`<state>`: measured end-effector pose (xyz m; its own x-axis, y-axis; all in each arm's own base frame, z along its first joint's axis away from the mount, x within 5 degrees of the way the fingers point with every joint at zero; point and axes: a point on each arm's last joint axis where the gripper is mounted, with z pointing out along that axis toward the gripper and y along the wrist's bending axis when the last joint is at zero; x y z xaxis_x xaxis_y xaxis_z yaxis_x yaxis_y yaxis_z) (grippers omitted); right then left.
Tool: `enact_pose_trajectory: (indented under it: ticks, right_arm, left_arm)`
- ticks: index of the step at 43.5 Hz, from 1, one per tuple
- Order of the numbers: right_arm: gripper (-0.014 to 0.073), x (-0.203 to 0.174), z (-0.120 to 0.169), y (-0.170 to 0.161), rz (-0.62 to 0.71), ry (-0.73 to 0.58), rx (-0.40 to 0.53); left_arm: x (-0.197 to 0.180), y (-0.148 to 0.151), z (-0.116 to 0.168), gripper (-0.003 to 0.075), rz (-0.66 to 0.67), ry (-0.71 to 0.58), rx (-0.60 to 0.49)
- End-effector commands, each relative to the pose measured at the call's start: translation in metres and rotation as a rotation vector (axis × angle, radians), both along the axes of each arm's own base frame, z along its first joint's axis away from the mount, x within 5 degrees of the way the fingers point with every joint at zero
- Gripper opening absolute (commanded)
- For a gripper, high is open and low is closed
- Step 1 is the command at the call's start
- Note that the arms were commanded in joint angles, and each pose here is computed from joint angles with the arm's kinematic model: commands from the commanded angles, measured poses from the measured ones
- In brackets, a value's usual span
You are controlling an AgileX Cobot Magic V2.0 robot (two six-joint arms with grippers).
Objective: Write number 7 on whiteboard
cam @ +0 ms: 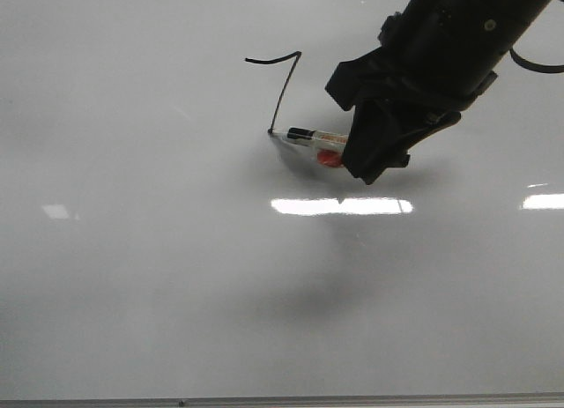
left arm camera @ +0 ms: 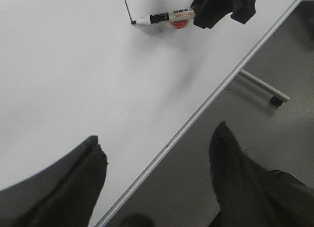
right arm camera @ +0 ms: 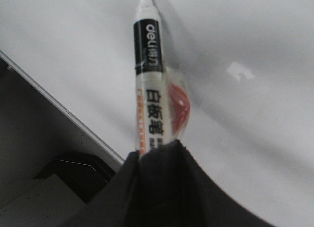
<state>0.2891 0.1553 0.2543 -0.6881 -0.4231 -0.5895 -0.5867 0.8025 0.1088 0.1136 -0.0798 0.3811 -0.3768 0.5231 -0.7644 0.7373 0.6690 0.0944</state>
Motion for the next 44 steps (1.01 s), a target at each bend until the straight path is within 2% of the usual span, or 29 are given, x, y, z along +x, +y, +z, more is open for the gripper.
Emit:
enact_pose_trajectory:
  ticks: [1, 7, 12, 17, 23, 31, 44]
  right_arm:
    - [-0.0058, -0.002, 0.033, 0.001, 0.0, -0.135, 0.049]
    - [-0.0058, -0.027, 0.058, 0.005, 0.104, -0.188, 0.046]
    - [-0.0058, -0.059, 0.075, 0.008, 0.291, -0.205, -0.007]
    - [-0.0058, -0.092, 0.091, 0.007, 0.488, -0.23, -0.059]
    - [-0.0058, -0.126, 0.108, 0.001, 0.651, -0.266, -0.074]
    - [-0.0058, -0.151, 0.121, -0.012, 0.71, -0.265, -0.061]
    - [-0.0058, -0.155, 0.121, -0.014, 0.728, -0.24, -0.068]
  left_arm:
    - [0.002, -0.002, 0.013, 0.0437, 0.022, -0.059, -0.077]
    - [0.005, -0.003, 0.011, 0.0443, 0.0, -0.067, -0.052]
    - [0.006, -0.006, 0.009, 0.0477, -0.05, -0.069, -0.022]
    - [0.008, -0.016, 0.007, 0.0559, -0.158, -0.049, -0.026]
    - [0.011, -0.035, 0.003, 0.0567, -0.341, -0.032, -0.004]
    - [0.018, -0.067, -0.002, 0.0567, -0.486, 0.001, 0.021]
    - [0.025, -0.124, -0.004, 0.0567, -0.649, -0.008, 0.032]
